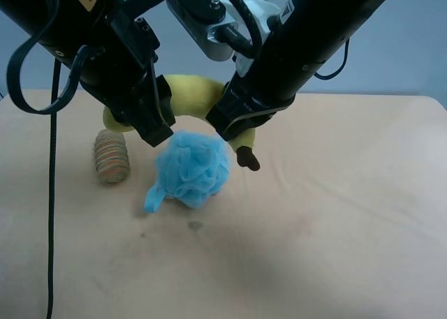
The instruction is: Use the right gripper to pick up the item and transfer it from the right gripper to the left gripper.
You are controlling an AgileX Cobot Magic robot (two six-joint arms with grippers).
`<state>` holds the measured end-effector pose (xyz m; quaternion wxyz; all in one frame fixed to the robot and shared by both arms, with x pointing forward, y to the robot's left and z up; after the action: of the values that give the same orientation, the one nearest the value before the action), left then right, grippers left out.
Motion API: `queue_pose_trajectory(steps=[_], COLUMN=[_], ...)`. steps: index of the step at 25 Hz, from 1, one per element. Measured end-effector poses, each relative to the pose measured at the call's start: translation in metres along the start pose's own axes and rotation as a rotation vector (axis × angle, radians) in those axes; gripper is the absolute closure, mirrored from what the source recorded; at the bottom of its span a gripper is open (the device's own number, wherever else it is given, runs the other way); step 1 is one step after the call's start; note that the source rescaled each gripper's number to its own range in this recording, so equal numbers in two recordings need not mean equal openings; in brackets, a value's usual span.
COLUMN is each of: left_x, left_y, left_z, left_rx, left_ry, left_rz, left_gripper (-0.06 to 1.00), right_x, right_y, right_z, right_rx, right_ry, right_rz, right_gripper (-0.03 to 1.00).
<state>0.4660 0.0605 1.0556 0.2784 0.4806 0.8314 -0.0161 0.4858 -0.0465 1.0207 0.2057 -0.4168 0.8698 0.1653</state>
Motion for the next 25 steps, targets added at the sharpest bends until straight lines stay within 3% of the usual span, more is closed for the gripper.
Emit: queue_pose_trajectory(steps=[1, 2, 6, 7, 9, 11, 14, 21, 25], left_x=[0.000, 0.000, -0.001, -0.001, -0.001, 0.000, 0.000, 0.000, 0.000], left_y=[0.000, 0.000, 0.000, 0.000, 0.000, 0.000, 0.000, 0.000, 0.000], left_z=[0.000, 0.000, 0.000, 0.000, 0.000, 0.000, 0.000, 0.000, 0.000], left_rx=[0.000, 0.000, 0.000, 0.000, 0.000, 0.000, 0.000, 0.000, 0.000], left_ry=[-0.002, -0.003, -0.004, -0.004, -0.004, -0.002, -0.002, -0.002, -0.002], left_rz=[0.000, 0.000, 0.000, 0.000, 0.000, 0.000, 0.000, 0.000, 0.000], left_gripper=[0.90, 0.94, 0.94, 0.94, 0.94, 0.94, 0.94, 0.94, 0.94], right_x=[0.000, 0.000, 0.000, 0.001, 0.004, 0.009, 0.016, 0.041, 0.047], right_y=[0.000, 0.000, 0.000, 0.000, -0.002, -0.004, -0.006, 0.001, 0.000], right_z=[0.000, 0.000, 0.000, 0.000, 0.000, 0.000, -0.001, -0.040, -0.072], right_rx=[-0.002, -0.002, -0.002, 0.002, 0.013, 0.026, 0.041, 0.046, 0.115], right_ry=[-0.001, -0.001, 0.000, 0.004, 0.024, 0.059, 0.105, 0.207, 0.164], right_rz=[0.002, 0.002, 0.002, -0.002, -0.015, -0.029, -0.050, -0.069, -0.047], right_gripper=[0.97, 0.97, 0.94, 0.87, 0.61, 0.24, 0.03, -0.03, -0.03])
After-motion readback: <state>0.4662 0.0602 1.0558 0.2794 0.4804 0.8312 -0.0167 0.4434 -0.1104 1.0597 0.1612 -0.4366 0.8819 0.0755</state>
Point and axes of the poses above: a point on each arm's last joint axis where the gripper is mounted, z pointing out along that axis toward the gripper, y along the wrist's bending axis when the last joint is at zero, x = y × z, the point moved 6 cm from there along z, pointing out along that axis toward the gripper, and after that the axes turned 1 degree about -z, right-handed, at the moved point
